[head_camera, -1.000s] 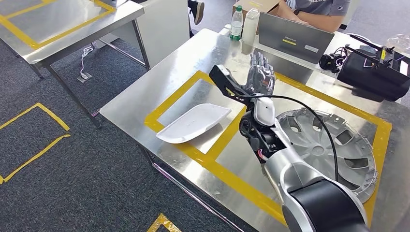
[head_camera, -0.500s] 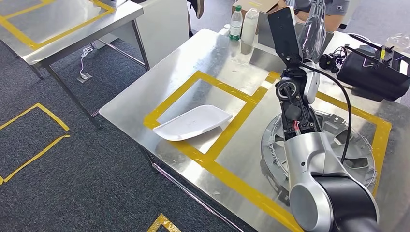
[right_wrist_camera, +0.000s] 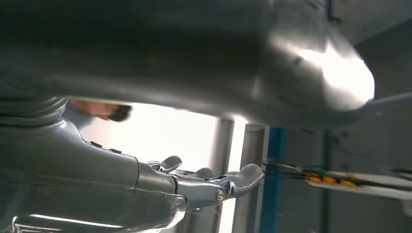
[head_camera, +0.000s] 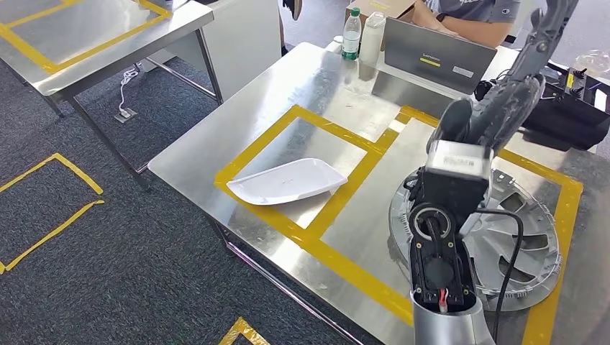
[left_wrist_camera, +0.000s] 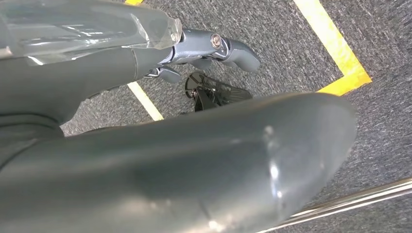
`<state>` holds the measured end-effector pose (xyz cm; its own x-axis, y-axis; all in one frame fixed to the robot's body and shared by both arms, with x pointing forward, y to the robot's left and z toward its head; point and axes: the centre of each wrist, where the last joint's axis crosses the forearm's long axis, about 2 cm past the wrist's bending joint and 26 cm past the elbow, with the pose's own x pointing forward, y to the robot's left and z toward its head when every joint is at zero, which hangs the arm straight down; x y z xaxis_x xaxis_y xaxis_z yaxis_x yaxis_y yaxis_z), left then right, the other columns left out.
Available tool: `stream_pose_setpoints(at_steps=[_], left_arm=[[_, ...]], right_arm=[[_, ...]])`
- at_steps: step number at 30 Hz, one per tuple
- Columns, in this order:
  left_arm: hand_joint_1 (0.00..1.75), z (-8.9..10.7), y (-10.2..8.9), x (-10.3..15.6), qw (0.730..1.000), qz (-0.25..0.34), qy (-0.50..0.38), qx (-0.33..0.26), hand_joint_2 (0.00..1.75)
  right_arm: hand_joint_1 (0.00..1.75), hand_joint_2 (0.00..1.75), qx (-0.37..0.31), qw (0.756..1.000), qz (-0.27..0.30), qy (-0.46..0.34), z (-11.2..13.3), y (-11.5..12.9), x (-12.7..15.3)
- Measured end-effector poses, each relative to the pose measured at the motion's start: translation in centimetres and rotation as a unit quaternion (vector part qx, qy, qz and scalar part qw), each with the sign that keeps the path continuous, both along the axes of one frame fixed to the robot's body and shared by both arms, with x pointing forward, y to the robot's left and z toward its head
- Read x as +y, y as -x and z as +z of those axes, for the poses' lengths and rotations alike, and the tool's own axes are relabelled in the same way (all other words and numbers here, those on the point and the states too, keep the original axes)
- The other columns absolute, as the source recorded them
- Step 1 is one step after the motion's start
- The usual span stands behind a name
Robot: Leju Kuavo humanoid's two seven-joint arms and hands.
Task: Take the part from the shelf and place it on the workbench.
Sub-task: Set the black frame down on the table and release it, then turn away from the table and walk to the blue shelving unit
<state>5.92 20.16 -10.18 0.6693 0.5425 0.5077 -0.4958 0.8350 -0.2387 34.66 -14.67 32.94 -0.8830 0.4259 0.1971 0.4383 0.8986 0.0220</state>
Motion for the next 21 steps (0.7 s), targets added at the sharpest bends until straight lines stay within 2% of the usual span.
stream_pose_setpoints(at_steps=[7, 12, 15, 16, 19, 21], left_arm=[[0.0, 0.0, 0.1, 0.0, 1.0, 0.023, -0.009, 0.01, 0.0], [0.0, 0.0, 0.2, 0.1, 0.999, 0.042, -0.014, 0.016, 0.0], [0.0, -0.1, 0.2, 0.2, 0.998, 0.049, -0.012, 0.034, 1.31], [0.0, -0.1, 0.2, 0.2, 0.998, 0.051, -0.008, 0.044, 1.31], [0.0, -0.1, 0.2, 0.3, 0.996, 0.058, 0.005, 0.07, 0.0], [0.0, -0.1, 0.3, 0.3, 0.995, 0.058, 0.009, 0.077, 0.0]], right_arm=[[0.0, 0.0, -0.072, 0.995, 0.057, -0.032, -0.7, 5.7, 0.6], [0.0, 0.0, -0.102, 0.992, 0.055, -0.041, -0.7, 9.4, 0.4], [0.0, 0.0, -0.088, 0.993, 0.049, -0.056, -1.3, 11.0, -0.2], [0.0, 0.0, -0.081, 0.994, 0.048, -0.064, -1.5, 11.5, -0.4], [0.0, 0.0, -0.063, 0.993, 0.049, -0.085, -2.5, 12.2, -0.8], [0.0, 0.0, -0.047, 0.993, 0.043, -0.094, -3.2, 12.7, -1.0]])
